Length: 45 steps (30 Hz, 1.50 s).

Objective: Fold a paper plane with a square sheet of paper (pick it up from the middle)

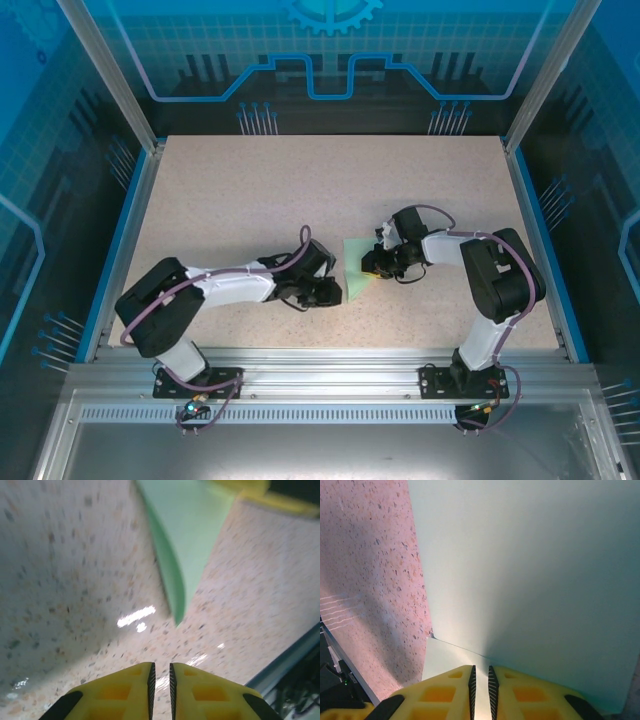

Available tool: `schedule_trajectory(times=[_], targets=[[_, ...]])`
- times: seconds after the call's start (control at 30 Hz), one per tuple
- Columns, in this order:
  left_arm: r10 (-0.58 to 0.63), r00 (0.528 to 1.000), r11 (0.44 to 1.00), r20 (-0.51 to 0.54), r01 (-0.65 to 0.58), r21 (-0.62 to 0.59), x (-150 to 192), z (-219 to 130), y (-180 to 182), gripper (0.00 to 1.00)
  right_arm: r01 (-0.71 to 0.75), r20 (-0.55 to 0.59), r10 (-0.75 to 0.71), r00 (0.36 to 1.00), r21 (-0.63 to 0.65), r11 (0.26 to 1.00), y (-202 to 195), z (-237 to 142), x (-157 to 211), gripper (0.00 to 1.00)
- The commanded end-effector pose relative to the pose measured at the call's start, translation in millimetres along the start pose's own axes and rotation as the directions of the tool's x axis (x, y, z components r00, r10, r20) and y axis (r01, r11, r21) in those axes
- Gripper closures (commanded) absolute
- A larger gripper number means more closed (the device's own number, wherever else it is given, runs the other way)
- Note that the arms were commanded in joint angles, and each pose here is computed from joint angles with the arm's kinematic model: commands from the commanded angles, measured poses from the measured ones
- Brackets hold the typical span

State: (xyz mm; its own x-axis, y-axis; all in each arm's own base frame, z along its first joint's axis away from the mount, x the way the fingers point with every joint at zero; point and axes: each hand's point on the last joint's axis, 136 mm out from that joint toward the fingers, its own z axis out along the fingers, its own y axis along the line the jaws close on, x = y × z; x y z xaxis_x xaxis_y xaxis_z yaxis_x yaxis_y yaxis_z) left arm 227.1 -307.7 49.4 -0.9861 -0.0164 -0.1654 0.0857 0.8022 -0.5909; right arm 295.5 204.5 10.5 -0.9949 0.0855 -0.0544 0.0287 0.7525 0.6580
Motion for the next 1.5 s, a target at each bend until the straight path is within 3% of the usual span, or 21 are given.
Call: schedule_trajectory(times=[0.0,0.27,0.67,0.97,1.23,1.47], targets=[[0.007,0.999,0.995,0.049,-0.011,0.094,-28.6,-7.3,-30.8,0.8,-0.049,-0.038,0.054,0.998,0.134,0.99,-31.6,10.7,16.4,0.81],[-0.026,1.0,0.988,0.001,0.025,0.154,-45.7,31.0,-46.7,0.8,-0.053,-0.031,0.057,0.998,0.124,0.991,-29.1,11.3,14.1,0.81],[-0.049,0.998,0.998,-0.028,0.048,-0.039,-27.7,53.6,10.6,0.81,-0.008,0.016,0.007,1.0,0.073,0.997,-5.5,-4.2,2.0,0.77],[0.009,1.0,0.999,-0.02,-0.009,-0.044,-34.0,58.7,10.0,0.82,0.028,0.073,-0.031,0.997,0.053,0.998,9.7,-31.0,14.2,0.76],[0.019,0.999,0.999,-0.029,-0.02,-0.049,-32.9,59.8,10.5,0.83,0.061,-0.005,-0.061,0.998,0.004,0.998,28.3,-8.1,47.5,0.84],[0.017,0.999,0.998,-0.03,-0.019,-0.055,-31.8,59.2,12.6,0.84,0.045,-0.03,-0.044,0.999,0.046,0.998,20.4,7.7,56.3,0.86]])
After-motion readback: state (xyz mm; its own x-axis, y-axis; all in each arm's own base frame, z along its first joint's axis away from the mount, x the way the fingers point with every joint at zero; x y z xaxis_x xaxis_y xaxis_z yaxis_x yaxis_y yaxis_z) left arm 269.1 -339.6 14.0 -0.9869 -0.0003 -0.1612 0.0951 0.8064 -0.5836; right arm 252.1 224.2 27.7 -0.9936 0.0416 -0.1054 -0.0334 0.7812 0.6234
